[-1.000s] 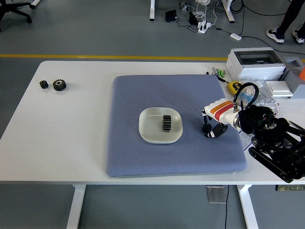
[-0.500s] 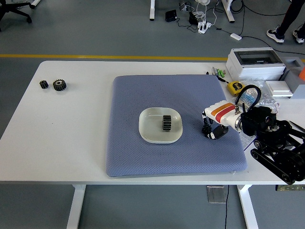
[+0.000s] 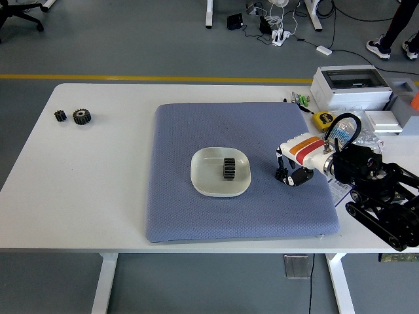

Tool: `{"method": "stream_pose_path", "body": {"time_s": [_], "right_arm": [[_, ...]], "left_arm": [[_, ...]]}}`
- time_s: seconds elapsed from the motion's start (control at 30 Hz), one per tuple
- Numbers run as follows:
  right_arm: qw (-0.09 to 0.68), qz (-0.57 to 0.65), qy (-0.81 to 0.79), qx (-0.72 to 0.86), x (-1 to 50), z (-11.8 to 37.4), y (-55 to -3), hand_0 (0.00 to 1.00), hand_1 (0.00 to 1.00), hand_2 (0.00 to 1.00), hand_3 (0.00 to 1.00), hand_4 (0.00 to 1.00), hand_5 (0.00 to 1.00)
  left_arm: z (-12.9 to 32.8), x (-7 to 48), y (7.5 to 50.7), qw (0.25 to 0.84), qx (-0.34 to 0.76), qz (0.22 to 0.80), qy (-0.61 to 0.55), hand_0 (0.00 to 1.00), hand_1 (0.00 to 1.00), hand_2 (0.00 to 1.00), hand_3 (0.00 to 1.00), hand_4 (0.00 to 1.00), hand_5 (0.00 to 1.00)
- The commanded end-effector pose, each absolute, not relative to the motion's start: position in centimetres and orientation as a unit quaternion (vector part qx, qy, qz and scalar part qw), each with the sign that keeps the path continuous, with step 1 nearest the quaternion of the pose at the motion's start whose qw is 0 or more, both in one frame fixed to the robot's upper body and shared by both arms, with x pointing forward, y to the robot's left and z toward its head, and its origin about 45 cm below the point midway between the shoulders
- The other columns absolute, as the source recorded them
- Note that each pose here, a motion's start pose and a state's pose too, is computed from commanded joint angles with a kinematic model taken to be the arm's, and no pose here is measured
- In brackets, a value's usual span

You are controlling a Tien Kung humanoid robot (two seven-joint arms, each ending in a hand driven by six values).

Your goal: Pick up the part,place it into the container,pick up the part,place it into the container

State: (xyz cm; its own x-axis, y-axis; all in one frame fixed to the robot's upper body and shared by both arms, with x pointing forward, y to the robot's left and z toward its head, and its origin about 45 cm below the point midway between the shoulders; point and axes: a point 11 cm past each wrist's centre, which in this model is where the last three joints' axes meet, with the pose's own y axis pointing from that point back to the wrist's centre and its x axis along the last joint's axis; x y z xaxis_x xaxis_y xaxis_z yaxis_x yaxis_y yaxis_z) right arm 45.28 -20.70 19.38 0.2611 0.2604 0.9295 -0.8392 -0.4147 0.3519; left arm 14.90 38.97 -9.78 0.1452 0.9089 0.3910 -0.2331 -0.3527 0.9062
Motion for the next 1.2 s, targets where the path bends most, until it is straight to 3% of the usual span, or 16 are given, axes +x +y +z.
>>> {"method": "stream_pose_path", "body": {"time_s": [0.53, 0.57, 0.73, 0.77, 0.93, 0.97, 1.13, 1.17, 1.2], "right_arm": [[0.463, 0.582, -0.243, 0.623, 44.9, 22.4, -19.4, 0.122, 0.238, 0.369, 0.513, 0.802, 0.285], [0.464, 0.581, -0.241, 0.623, 44.8, 22.5, -19.3, 0.269, 0.46, 0.539, 0.542, 0.909, 0.345], [0.456, 0.578, -0.238, 0.634, 44.7, 22.2, -19.1, 0.269, 0.46, 0.539, 0.542, 0.909, 0.345], [0.455, 0.576, -0.239, 0.636, 44.7, 22.0, -19.1, 0.532, 0.641, 0.726, 0.695, 0.998, 0.361], [0.459, 0.559, -0.241, 0.647, 44.7, 20.1, -19.8, 0.532, 0.641, 0.726, 0.695, 0.998, 0.361], [0.461, 0.557, -0.241, 0.647, 44.7, 19.9, -19.9, 0.528, 0.631, 0.693, 0.619, 0.991, 0.314], [0.467, 0.551, -0.243, 0.648, 44.8, 18.9, -20.4, 0.528, 0.631, 0.693, 0.619, 0.991, 0.314], [0.468, 0.548, -0.244, 0.649, 44.8, 18.6, -20.5, 0.463, 0.551, 0.59, 0.528, 0.88, 0.251], [0.47, 0.546, -0.246, 0.649, 44.8, 18.5, -20.6, 0.463, 0.551, 0.59, 0.528, 0.88, 0.251]], "left_arm": [[-9.7, 15.1, 39.0, 0.489, 0.578, 0.585, 0.291, 0.67, 0.673, 0.624, 0.557, 0.578, 0.528], [-9.7, 15.1, 39.0, 0.489, 0.578, 0.585, 0.291, 0.671, 0.673, 0.624, 0.557, 0.579, 0.528], [-9.7, 15.1, 39.1, 0.489, 0.578, 0.585, 0.291, 0.671, 0.673, 0.624, 0.557, 0.579, 0.528], [-9.7, 15.1, 39.1, 0.489, 0.578, 0.585, 0.291, 0.671, 0.67, 0.624, 0.558, 0.579, 0.528], [-9.7, 15.1, 39.1, 0.489, 0.578, 0.586, 0.291, 0.671, 0.67, 0.624, 0.558, 0.579, 0.528], [-9.7, 15.1, 39.1, 0.489, 0.577, 0.586, 0.291, 0.67, 0.67, 0.624, 0.558, 0.58, 0.528], [-9.7, 15.2, 39.0, 0.489, 0.577, 0.586, 0.291, 0.67, 0.67, 0.624, 0.558, 0.58, 0.528], [-9.7, 15.2, 39.0, 0.49, 0.577, 0.585, 0.29, 0.67, 0.669, 0.625, 0.558, 0.58, 0.528], [-9.7, 15.2, 39.0, 0.49, 0.578, 0.585, 0.29, 0.67, 0.669, 0.625, 0.558, 0.58, 0.528]]}}
